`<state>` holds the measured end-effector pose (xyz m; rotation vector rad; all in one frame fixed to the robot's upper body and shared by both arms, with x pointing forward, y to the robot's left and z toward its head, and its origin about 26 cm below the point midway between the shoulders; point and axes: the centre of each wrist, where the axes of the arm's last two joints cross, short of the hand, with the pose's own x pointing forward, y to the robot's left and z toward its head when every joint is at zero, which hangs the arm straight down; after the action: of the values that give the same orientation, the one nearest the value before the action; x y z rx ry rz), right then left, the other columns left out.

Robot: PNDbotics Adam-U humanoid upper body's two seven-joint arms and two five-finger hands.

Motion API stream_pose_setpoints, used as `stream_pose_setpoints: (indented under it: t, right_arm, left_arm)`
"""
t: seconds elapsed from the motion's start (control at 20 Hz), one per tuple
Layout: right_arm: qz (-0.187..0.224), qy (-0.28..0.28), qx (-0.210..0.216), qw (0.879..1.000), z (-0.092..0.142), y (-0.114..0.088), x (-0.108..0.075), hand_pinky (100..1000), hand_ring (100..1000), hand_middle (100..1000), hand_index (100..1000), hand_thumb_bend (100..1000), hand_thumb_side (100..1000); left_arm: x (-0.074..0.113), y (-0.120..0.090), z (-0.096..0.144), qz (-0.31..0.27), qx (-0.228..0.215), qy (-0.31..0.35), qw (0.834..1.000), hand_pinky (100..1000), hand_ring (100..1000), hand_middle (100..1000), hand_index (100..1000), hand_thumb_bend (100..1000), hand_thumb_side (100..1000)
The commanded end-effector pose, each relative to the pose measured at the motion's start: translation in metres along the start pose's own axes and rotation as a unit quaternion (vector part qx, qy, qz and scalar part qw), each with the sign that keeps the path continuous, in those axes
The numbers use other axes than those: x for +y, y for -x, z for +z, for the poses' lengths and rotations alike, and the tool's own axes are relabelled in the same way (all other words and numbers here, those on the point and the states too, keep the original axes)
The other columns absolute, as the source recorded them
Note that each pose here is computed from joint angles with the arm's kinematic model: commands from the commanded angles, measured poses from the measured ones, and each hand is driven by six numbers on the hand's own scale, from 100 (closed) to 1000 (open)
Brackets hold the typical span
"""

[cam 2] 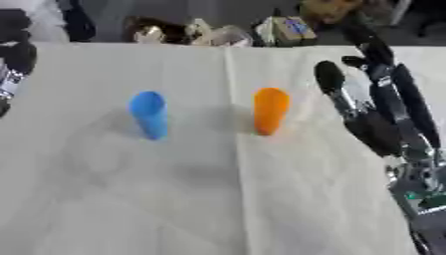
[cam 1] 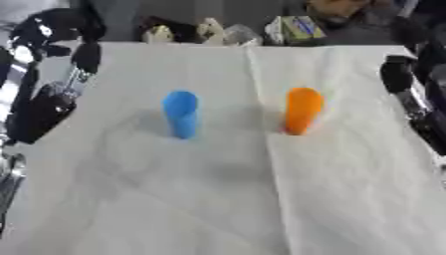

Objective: Pour the contents of one cup into another cup.

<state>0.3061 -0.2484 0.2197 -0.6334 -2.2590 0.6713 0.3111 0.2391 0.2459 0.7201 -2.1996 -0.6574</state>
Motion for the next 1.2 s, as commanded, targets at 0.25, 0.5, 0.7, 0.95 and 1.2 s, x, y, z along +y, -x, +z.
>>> stream_pose_setpoints:
  t: [0.25,0.5,0.7,0.95,1.2]
  right_arm:
    - [0.008,0.0,-0.012,1.0,-0.0019,-0.0052,-0.0043,870,1000,1000,1000,406,1000]
    - [0.011,-0.003,-0.011,1.0,-0.0017,-0.0051,-0.0042,870,1000,1000,1000,405,1000]
    - [0.019,-0.009,-0.012,1.0,-0.0018,-0.005,-0.0053,871,1000,1000,1000,404,1000]
    - [0.025,-0.012,-0.015,0.999,-0.003,-0.0055,-0.0069,872,1000,1000,1000,404,1000]
    - [0.026,-0.012,-0.016,0.999,-0.0034,-0.0056,-0.0074,872,1000,1000,1000,406,1000]
  left_arm:
    - [0.0065,-0.0052,-0.0024,-0.007,-0.013,-0.007,1.0,806,846,883,864,398,905]
    - [0.0059,-0.005,-0.0019,-0.008,-0.012,-0.004,1.0,808,847,886,864,394,908]
    - [0.0058,-0.005,-0.0018,-0.008,-0.012,-0.001,1.0,809,848,886,864,394,908]
    - [0.0059,-0.0051,-0.0019,-0.01,-0.013,0.0,1.0,812,850,887,865,391,908]
    - [0.006,-0.0051,-0.002,-0.01,-0.013,0.0,1.0,813,846,888,865,390,908]
